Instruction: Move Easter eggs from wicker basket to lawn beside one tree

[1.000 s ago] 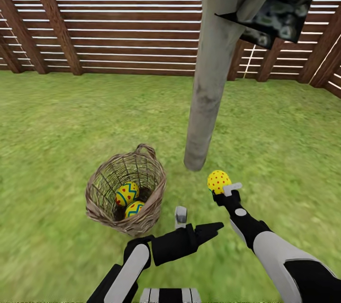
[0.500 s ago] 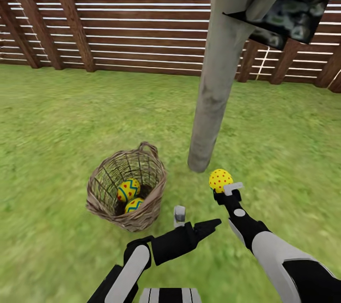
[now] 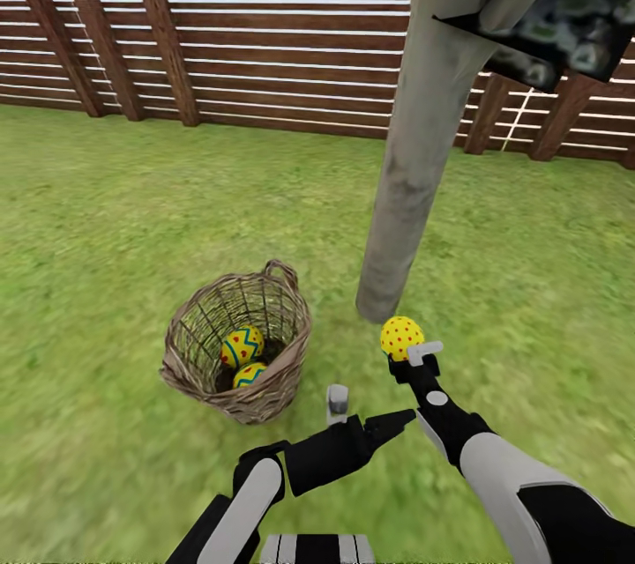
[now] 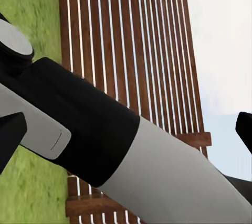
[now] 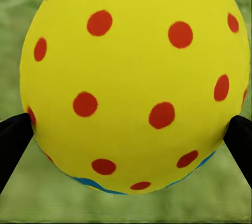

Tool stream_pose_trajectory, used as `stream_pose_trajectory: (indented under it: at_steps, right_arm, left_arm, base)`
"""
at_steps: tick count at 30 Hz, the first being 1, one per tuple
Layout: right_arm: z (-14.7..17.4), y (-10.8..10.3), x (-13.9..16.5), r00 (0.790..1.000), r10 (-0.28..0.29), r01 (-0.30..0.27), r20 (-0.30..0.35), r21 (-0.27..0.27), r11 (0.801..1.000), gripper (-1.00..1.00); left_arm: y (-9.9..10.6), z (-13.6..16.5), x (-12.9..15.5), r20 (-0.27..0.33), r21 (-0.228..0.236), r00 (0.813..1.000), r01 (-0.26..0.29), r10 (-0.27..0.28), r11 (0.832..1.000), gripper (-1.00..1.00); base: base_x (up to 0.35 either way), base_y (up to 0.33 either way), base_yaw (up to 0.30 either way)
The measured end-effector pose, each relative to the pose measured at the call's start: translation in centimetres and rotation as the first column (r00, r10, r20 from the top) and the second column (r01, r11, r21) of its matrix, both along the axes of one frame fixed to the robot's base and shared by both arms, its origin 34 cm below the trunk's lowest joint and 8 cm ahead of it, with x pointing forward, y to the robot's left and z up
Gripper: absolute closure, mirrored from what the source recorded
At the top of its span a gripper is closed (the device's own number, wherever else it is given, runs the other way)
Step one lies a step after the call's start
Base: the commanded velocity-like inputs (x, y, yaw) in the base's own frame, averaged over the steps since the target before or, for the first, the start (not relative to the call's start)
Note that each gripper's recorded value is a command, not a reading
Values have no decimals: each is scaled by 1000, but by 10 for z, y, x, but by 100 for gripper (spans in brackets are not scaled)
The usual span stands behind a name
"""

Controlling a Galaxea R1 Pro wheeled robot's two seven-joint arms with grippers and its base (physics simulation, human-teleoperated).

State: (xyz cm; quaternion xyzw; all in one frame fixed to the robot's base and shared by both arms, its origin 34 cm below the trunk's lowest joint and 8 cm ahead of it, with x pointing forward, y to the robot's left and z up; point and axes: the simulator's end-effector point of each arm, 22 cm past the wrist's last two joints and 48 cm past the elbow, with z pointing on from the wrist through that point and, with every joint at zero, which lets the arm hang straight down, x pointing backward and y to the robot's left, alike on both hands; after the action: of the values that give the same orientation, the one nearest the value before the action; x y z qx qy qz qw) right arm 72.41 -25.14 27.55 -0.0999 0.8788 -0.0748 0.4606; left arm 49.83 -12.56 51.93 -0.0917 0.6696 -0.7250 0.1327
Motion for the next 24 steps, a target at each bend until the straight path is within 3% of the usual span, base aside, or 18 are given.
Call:
stream_pose_trajectory:
  at_steps: [4, 12, 17, 24]
  right_arm:
    - [-25, -1, -18, 998, -1, 1, -58, -3, 1000, 100]
    - [-47, 1, -28, 995, 1, -1, -95, -2, 1000, 100]
    - [-62, 19, -36, 992, 12, -10, -127, 17, 1000, 100]
    - [-81, 16, -45, 987, -3, 7, -159, 24, 1000, 100]
  left_arm:
    - [0, -7, 0, -16, -1, 1000, 0, 0, 1000, -100]
    - [0, -21, 1, -47, -2, 999, 0, 0, 1000, -100]
    - [2, -26, 3, -82, -23, 997, -10, 9, 1000, -100]
    - [2, -38, 3, -113, -28, 994, -13, 10, 1000, -100]
  base:
    - [0, 0, 0]
    - [0, 0, 0]
    - [0, 0, 0]
    - [0, 0, 0]
